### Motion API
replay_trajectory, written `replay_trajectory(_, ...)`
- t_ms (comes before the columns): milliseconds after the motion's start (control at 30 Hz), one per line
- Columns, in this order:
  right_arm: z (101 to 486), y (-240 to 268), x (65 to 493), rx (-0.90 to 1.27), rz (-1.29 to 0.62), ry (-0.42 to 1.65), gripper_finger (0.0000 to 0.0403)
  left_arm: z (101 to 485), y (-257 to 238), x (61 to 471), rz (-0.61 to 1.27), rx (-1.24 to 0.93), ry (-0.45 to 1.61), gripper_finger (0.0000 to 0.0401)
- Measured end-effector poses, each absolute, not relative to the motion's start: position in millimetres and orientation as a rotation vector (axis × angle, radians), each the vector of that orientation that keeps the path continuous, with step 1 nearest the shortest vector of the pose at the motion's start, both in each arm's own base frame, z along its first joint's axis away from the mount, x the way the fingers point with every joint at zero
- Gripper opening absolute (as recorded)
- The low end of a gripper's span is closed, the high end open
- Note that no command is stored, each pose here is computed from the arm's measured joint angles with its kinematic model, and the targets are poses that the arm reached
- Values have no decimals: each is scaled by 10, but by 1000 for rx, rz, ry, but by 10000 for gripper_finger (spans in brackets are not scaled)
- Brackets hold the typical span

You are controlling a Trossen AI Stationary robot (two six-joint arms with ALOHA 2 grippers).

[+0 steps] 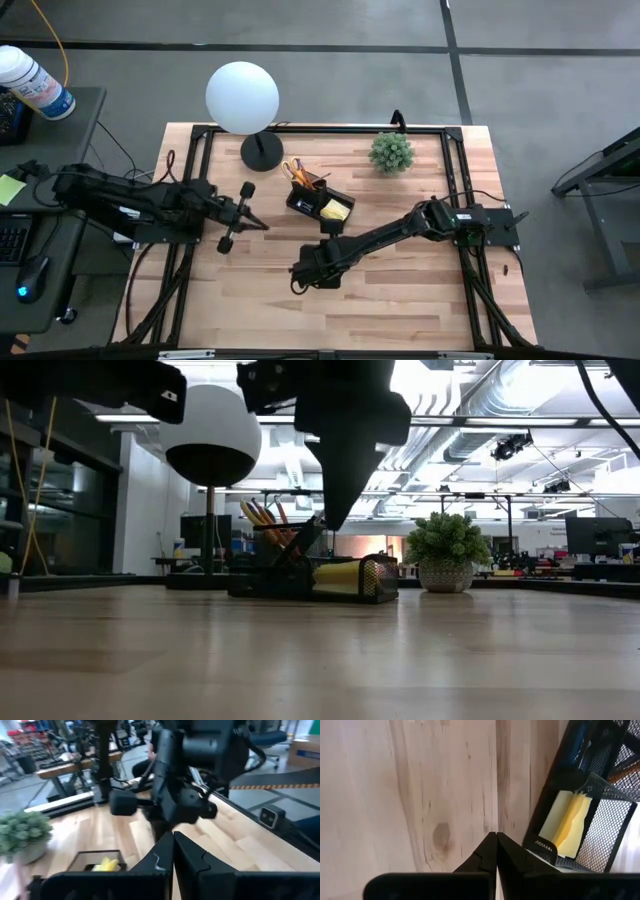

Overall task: Pick and place office supplies into organizer
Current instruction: Return to Home Position

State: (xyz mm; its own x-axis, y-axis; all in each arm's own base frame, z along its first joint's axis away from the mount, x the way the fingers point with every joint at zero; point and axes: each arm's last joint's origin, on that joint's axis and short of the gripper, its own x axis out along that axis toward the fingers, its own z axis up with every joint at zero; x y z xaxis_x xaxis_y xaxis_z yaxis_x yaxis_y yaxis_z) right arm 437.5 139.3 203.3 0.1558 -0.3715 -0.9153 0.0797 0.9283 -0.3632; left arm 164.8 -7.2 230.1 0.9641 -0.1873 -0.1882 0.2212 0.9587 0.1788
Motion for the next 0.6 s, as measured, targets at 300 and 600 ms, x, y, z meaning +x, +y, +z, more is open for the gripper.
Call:
replay_trajectory(300, 1954, 1396, 4377, -253, -325, 1380, 1, 2468, 70, 1406, -200, 212, 61, 0)
replay_trajectory(600, 1957, 1411, 4417, -246, -307, 1342, 1, 2303, 163, 1242, -121, 193, 18, 0)
